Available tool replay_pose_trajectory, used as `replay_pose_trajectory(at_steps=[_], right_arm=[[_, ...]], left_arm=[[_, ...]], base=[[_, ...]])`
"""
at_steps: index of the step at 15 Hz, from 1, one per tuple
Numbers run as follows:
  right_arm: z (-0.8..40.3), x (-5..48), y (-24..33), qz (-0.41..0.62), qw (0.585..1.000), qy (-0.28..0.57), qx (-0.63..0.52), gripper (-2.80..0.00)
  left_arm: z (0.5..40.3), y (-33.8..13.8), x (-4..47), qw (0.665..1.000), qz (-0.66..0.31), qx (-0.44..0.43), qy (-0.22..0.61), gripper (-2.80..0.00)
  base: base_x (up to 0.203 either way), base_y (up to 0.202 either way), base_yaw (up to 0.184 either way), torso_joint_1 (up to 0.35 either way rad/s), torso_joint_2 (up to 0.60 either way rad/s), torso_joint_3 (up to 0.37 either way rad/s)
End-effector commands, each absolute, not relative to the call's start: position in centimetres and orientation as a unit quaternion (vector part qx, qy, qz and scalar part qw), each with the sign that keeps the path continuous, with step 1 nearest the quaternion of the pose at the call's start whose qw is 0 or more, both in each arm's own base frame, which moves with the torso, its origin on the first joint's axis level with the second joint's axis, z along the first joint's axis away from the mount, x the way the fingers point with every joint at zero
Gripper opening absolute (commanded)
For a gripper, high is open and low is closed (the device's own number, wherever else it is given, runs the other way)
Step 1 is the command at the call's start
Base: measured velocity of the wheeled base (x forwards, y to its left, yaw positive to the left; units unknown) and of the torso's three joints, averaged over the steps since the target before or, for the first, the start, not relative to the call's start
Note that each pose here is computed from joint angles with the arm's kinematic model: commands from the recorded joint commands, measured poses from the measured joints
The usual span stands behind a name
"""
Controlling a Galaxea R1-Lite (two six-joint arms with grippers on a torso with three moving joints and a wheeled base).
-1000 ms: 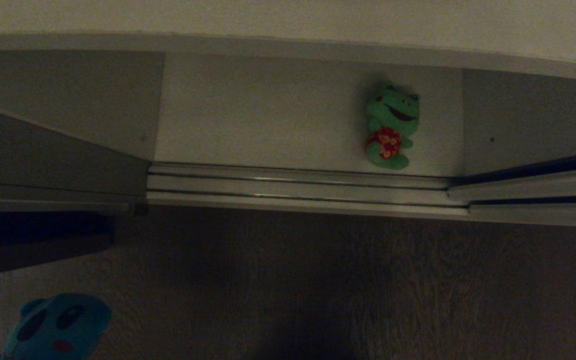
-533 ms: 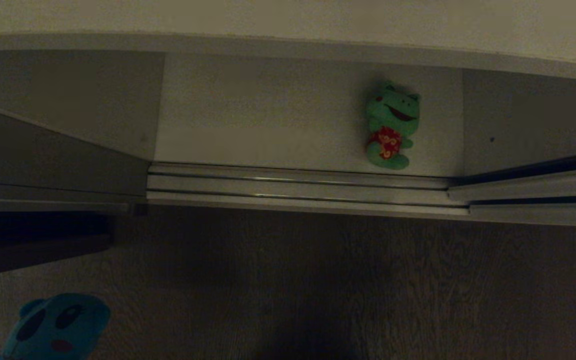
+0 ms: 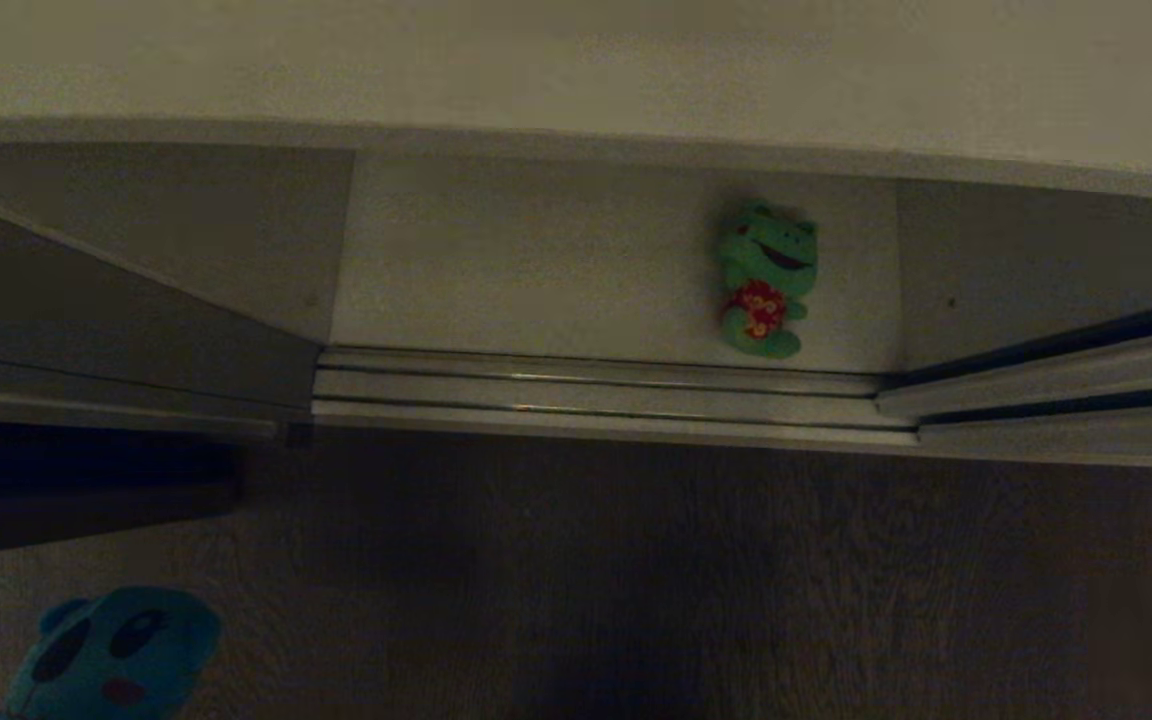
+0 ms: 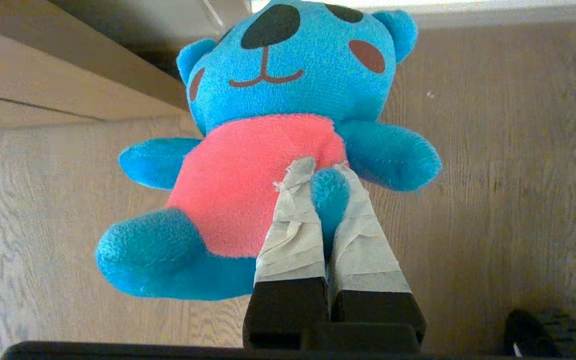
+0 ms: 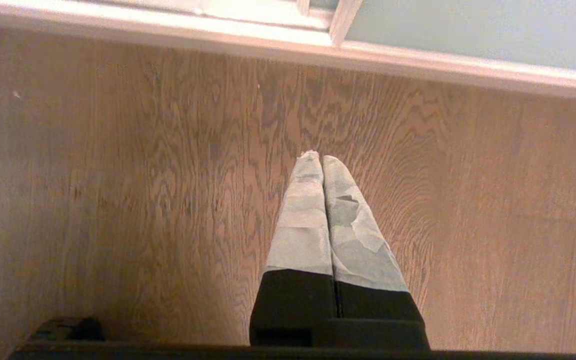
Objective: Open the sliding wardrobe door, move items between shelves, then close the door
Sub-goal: Place the blue doll on the higher shelf
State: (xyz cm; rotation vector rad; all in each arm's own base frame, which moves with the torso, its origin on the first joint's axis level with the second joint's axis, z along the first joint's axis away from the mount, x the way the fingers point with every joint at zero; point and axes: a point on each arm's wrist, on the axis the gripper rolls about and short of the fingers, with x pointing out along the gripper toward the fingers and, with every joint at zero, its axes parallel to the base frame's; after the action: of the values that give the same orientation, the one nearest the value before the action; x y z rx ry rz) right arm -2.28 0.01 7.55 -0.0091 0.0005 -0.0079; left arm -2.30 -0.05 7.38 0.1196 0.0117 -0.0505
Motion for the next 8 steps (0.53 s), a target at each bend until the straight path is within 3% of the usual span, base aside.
replay_pose_trajectory(at_steps=[1, 8], right_arm=[[7.5, -2.28, 0.01, -0.003, 1.0, 0.0, -0.005, -2.8], [7.54, -2.29, 0.01, -0.004, 1.0, -0.001, -0.005, -2.8]], left_arm=[[7.38, -0.05, -2.26, 0.998, -0.026, 0.06, 0.008, -2.8], [7.38, -0.06, -2.26, 0.998, -0.025, 0.06, 0.008, -2.8]], base=[[0.0, 0.0, 0.0, 0.002, 0.0, 0.202], [0.0, 0.0, 0.0, 0.002, 0.0, 0.202]])
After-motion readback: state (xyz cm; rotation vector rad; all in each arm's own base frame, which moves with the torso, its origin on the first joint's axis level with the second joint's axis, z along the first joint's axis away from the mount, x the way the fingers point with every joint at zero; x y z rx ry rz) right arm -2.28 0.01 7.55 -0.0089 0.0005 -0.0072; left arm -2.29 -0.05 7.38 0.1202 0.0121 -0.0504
